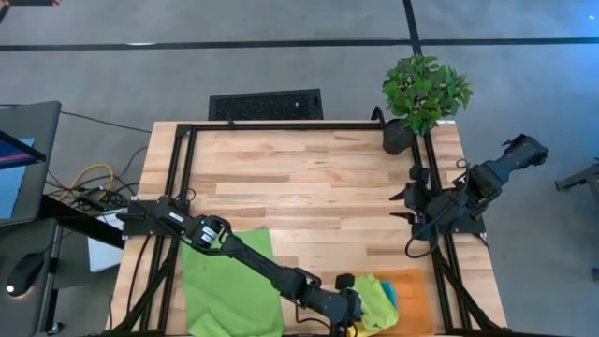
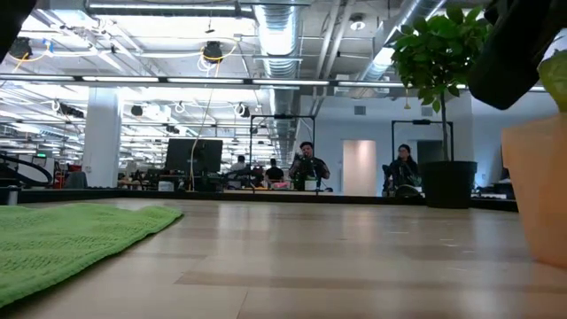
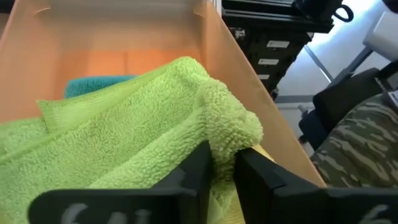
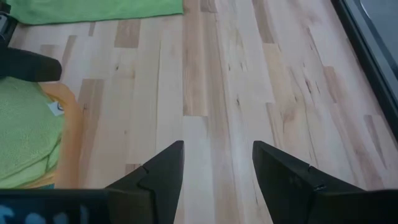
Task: Fold microfiber towels
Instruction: Put the folded light green microfiber towel into the orange bin
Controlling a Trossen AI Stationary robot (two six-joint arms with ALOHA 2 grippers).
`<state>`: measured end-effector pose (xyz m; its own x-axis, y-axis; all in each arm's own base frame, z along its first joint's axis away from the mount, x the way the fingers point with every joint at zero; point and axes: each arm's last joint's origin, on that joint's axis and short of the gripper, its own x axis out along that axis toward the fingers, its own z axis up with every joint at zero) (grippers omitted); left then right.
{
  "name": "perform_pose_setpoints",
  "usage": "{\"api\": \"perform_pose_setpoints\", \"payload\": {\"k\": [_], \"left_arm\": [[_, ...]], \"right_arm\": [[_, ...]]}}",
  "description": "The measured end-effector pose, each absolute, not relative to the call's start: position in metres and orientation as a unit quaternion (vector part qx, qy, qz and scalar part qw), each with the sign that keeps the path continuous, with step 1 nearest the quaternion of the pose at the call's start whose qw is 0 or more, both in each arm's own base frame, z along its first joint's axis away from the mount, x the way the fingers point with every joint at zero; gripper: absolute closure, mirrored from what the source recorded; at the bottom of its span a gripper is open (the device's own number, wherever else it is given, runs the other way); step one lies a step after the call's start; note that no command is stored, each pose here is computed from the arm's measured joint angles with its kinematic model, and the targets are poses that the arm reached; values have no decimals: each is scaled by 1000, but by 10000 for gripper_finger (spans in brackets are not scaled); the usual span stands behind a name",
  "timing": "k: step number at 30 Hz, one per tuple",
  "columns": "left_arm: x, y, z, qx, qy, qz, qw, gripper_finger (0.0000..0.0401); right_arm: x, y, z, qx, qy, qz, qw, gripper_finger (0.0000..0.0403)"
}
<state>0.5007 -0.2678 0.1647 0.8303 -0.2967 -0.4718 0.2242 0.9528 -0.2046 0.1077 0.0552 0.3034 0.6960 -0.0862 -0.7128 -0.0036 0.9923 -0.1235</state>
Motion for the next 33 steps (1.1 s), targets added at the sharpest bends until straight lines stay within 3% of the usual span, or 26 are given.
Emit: {"api": "perform_pose_setpoints", "payload": {"k": [12,20,33], "left_arm": [[502,-264,163,-80,271,-143,949,245],[504,-258,167,-57,267,-146,951,238],[486,-235,232,24,271,-68,960,238]], "right_arm": [[108,55,303,-58,389,-22,919,187],[108,55,303,-58,389,-22,919,187],[108,55,303,-62,389,-21,919,187]]}}
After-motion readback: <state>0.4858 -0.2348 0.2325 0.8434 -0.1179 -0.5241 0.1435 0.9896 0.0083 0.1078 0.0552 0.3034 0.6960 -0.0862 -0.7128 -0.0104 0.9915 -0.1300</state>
